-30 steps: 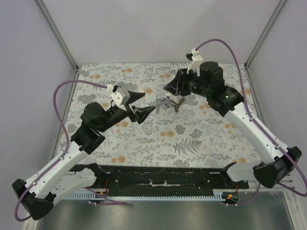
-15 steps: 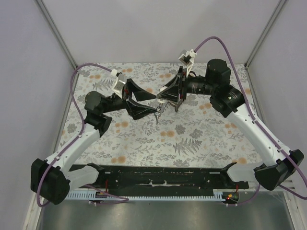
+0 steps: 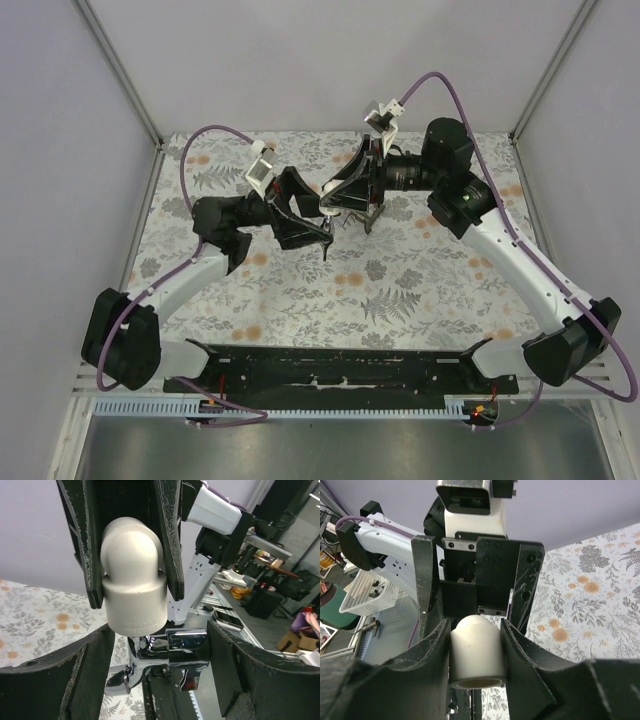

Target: Install the water faucets

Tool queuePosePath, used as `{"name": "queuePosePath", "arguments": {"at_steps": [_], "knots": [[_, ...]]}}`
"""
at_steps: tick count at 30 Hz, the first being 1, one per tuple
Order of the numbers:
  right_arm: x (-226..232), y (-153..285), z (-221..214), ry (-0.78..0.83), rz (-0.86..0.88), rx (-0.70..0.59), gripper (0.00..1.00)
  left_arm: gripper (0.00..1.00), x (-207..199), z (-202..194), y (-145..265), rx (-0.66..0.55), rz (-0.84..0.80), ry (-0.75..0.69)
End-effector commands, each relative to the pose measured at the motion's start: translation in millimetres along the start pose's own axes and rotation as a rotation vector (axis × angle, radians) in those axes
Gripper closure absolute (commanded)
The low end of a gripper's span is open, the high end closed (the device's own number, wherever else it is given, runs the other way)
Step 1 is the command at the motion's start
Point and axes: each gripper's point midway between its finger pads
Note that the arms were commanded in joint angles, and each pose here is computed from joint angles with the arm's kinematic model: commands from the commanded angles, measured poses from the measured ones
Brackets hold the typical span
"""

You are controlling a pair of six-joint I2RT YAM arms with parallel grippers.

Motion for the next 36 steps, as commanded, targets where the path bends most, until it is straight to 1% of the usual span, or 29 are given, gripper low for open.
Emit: {"name": "queuePosePath", "arguments": {"at_steps": [1, 6, 10, 11, 14, 15, 17, 18, 20, 22, 23, 24, 25, 26, 28, 31, 33, 34, 35, 36], "knots": [[29.7, 0.8, 29.0, 0.110, 0.090, -0.055, 1.00, 0.20, -25.2, 7.0, -4.5, -0.031, -0.105, 0.027], [26.2, 0.7, 27.1, 0.110, 0.081, -0.051, 1.00, 0.20, -31.1, 3.5, -2.9, -0.033, -0.131, 0.072], [26.2, 1.3, 28.1, 0.116, 0.074, -0.054, 1.00, 0.21, -35.2, -1.6, -1.7, -0.025, -0.137, 0.070], [26.2, 1.0, 28.0, 0.115, 0.072, -0.054, 1.00, 0.26, -36.2, -2.6, -1.3, -0.025, -0.137, 0.068], [22.6, 0.6, 28.5, 0.120, 0.056, -0.055, 1.00, 0.43, -35.8, -1.5, -1.5, -0.037, -0.123, 0.061], [20.3, 1.2, 26.5, 0.110, 0.041, -0.049, 1.00, 0.57, -33.1, -1.6, -2.3, -0.039, -0.108, 0.061], [16.1, 0.9, 24.6, 0.110, 0.008, -0.043, 1.00, 0.80, -24.5, -4.2, -3.1, -0.030, -0.056, 0.053], [12.0, 0.7, 22.3, 0.112, -0.017, -0.036, 1.00, 0.87, -21.0, -4.8, -3.4, -0.023, -0.023, 0.038], [5.0, 0.1, 20.0, 0.120, -0.084, -0.033, 1.00, 0.98, -8.0, -8.6, -2.7, 0.011, 0.083, -0.034], [-8.6, -0.3, 16.7, 0.114, -0.184, -0.033, 1.00, 0.98, 8.8, -21.9, 1.6, 0.096, 0.230, -0.117], [-16.0, 0.7, 13.2, 0.103, -0.241, -0.028, 1.00, 0.98, 17.5, -21.3, 4.4, 0.125, 0.323, -0.171], [-25.3, 1.8, 12.7, 0.098, -0.314, -0.040, 1.00, 0.98, 25.2, -30.8, 9.3, 0.187, 0.407, -0.209], [-34.9, 3.5, 10.2, 0.089, -0.386, -0.045, 1.00, 0.98, 33.5, -29.0, 13.9, 0.217, 0.501, -0.272], [-46.9, 5.8, 7.6, 0.079, -0.478, -0.056, 1.00, 0.98, 47.3, -28.3, 23.4, 0.257, 0.644, -0.334], [-74.2, 17.8, 5.5, 0.048, -0.695, -0.109, 1.00, 0.98, 58.7, -25.3, 35.7, 0.312, 0.843, -0.427], [-102.2, 31.9, -11.3, -0.028, -0.949, -0.158, 1.00, 0.98, 64.8, -19.5, 52.9, 0.383, 1.144, -0.563], [-113.6, 39.5, -21.1, -0.078, -1.066, -0.188, 1.00, 0.98, 60.4, -14.3, 56.0, 0.428, 1.298, -0.657], [-117.2, 42.9, -23.9, -0.098, -1.103, -0.202, 1.00, 0.98, 55.7, -11.2, 50.8, 0.437, 1.325, -0.709], [-119.2, 42.7, -27.5, -0.119, -1.109, -0.206, 1.00, 0.95, 52.1, -8.0, 48.8, 0.422, 1.360, -0.734], [-119.5, 43.4, -28.3, -0.127, -1.112, -0.215, 1.00, 0.84, 49.2, -8.1, 44.9, 0.404, 1.353, -0.736]]}}
Point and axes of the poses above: each gripper's point midway between its finger pads, its own y axis back along the fingers, its own x axis along the line the jaws close on, z = x × y, and after that the axes turned 11 degrees about -y, right-handed
